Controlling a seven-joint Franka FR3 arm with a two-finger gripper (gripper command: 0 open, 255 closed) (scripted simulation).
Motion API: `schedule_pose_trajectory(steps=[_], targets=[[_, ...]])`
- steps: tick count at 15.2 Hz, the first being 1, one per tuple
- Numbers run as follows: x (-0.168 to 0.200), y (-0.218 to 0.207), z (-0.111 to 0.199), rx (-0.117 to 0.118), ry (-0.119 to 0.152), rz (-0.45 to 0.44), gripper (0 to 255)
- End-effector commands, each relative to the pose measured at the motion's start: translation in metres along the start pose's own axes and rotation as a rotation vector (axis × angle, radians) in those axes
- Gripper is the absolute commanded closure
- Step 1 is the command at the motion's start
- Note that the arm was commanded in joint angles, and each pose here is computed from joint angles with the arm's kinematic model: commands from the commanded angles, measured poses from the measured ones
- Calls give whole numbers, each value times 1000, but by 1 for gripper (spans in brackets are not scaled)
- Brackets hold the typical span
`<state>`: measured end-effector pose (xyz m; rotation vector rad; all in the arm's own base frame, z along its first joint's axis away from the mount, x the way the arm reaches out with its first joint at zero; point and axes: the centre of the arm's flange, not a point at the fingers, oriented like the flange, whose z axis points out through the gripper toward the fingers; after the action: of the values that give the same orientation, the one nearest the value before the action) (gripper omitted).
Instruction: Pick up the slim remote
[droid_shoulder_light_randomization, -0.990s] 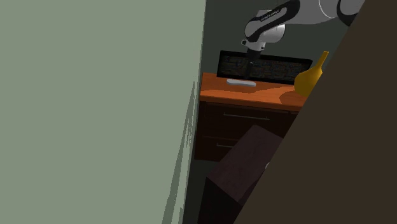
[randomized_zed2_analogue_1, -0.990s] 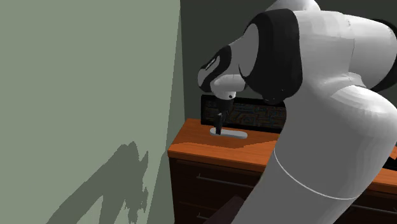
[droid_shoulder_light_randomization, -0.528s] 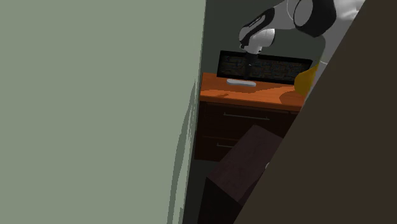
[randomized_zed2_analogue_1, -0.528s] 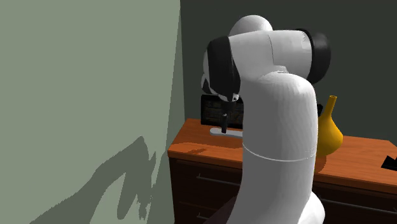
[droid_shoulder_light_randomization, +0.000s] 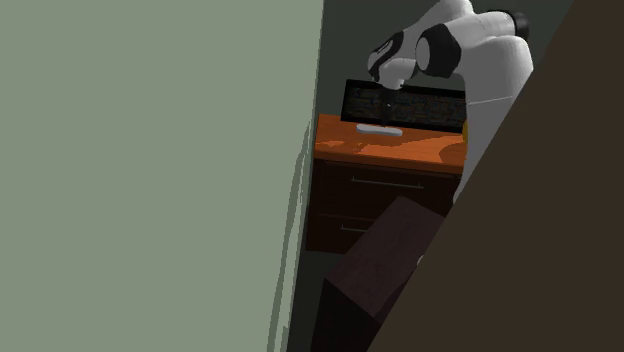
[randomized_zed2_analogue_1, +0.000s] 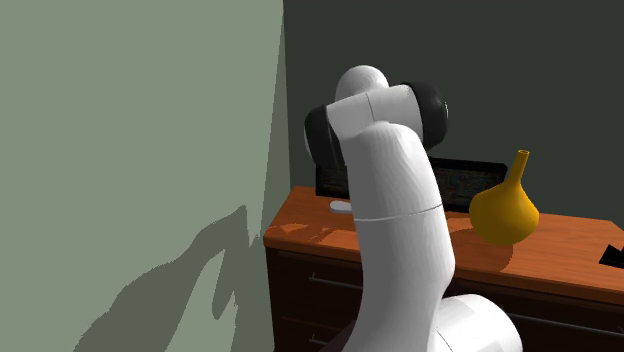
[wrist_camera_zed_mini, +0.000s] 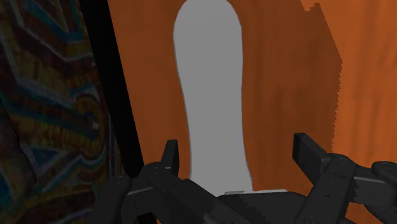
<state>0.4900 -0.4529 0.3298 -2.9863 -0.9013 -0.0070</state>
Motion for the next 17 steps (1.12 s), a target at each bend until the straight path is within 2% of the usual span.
schedule_pose_trajectory(steps=[1, 7, 10, 11, 17], targets=[[0, 12, 11, 0, 0, -12, 0], [0, 12, 42, 0, 0, -12, 0], [0, 12, 45, 0, 0, -12, 0], [0, 12, 46, 0, 0, -12, 255], [0, 12, 46, 0, 0, -12, 255]])
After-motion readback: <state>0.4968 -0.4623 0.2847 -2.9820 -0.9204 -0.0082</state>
